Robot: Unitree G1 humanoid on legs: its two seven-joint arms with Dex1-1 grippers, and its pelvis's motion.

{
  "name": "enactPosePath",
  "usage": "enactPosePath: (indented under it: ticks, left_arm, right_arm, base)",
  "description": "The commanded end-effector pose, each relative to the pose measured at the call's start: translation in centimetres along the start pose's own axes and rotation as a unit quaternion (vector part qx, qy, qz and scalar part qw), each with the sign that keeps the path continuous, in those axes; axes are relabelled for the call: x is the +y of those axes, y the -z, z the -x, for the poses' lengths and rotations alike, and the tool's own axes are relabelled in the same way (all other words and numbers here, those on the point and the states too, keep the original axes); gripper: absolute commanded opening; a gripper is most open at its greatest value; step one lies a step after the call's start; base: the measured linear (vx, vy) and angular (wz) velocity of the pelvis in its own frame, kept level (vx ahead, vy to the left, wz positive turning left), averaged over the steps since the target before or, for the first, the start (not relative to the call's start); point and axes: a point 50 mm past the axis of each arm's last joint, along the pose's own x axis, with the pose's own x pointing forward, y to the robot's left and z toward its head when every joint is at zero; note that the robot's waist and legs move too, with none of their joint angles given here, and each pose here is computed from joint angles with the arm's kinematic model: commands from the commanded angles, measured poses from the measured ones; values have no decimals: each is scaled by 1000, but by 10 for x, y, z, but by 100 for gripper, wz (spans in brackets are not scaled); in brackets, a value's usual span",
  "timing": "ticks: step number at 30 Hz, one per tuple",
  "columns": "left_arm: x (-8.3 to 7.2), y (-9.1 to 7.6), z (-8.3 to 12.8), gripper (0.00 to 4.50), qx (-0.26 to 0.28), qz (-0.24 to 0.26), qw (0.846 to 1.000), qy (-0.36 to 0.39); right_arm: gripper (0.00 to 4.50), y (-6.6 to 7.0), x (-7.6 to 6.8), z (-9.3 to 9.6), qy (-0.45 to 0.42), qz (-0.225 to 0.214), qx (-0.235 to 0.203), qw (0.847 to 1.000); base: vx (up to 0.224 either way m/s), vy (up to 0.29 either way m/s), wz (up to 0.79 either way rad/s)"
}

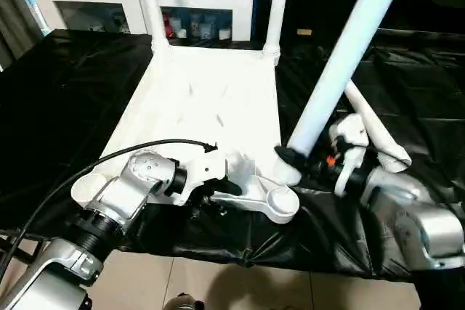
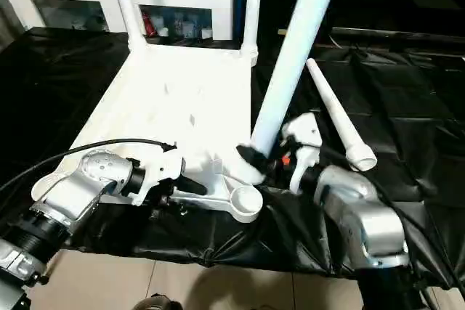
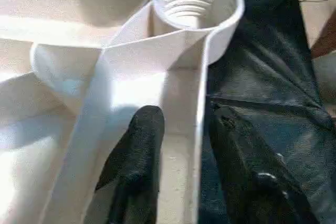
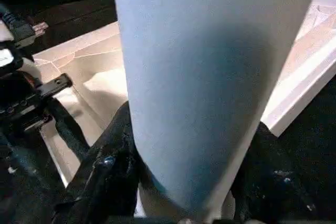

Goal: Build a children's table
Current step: Pick table leg, then insert table leg to table base

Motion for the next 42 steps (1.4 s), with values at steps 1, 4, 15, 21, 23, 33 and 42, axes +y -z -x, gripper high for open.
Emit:
enactPosePath:
  ticks: [1, 4, 15, 21, 23, 33, 42]
  left_arm:
    - [4, -1, 2, 146, 5, -4, 1000, -9]
    - [3, -1, 2, 113, 7, -3, 1000, -9]
    - [1, 3, 1, 37, 12, 14, 1000, -20]
    - [8, 4, 1, 1, 2, 68, 993, -102]
    - [11, 5, 2, 1, 3, 82, 988, -132]
    - [7, 0, -8, 0, -38, 50, 988, -142]
    - [7, -2, -11, 0, -57, 40, 990, -123]
  right_arm:
    - [191, -5, 1, 1, 1, 11, 0, 1000]
    - [191, -5, 1, 1, 1, 11, 1, 1000]
    - [191, -3, 2, 0, 1, 13, 3, 1000]
    - [191, -2, 0, -1, 12, 14, 3, 1000]
    - [191, -3, -2, -2, 20, 13, 0, 1000]
    - [191, -2, -15, -13, 50, 18, 12, 999]
    - [191, 1, -22, -29, 54, 14, 25, 998]
  base:
    - [0, 0, 0]
    - [0, 0, 0]
    - [0, 0, 0]
    - [0, 0, 0]
    - [0, 0, 0]
    - [0, 0, 0]
    - [0, 0, 0]
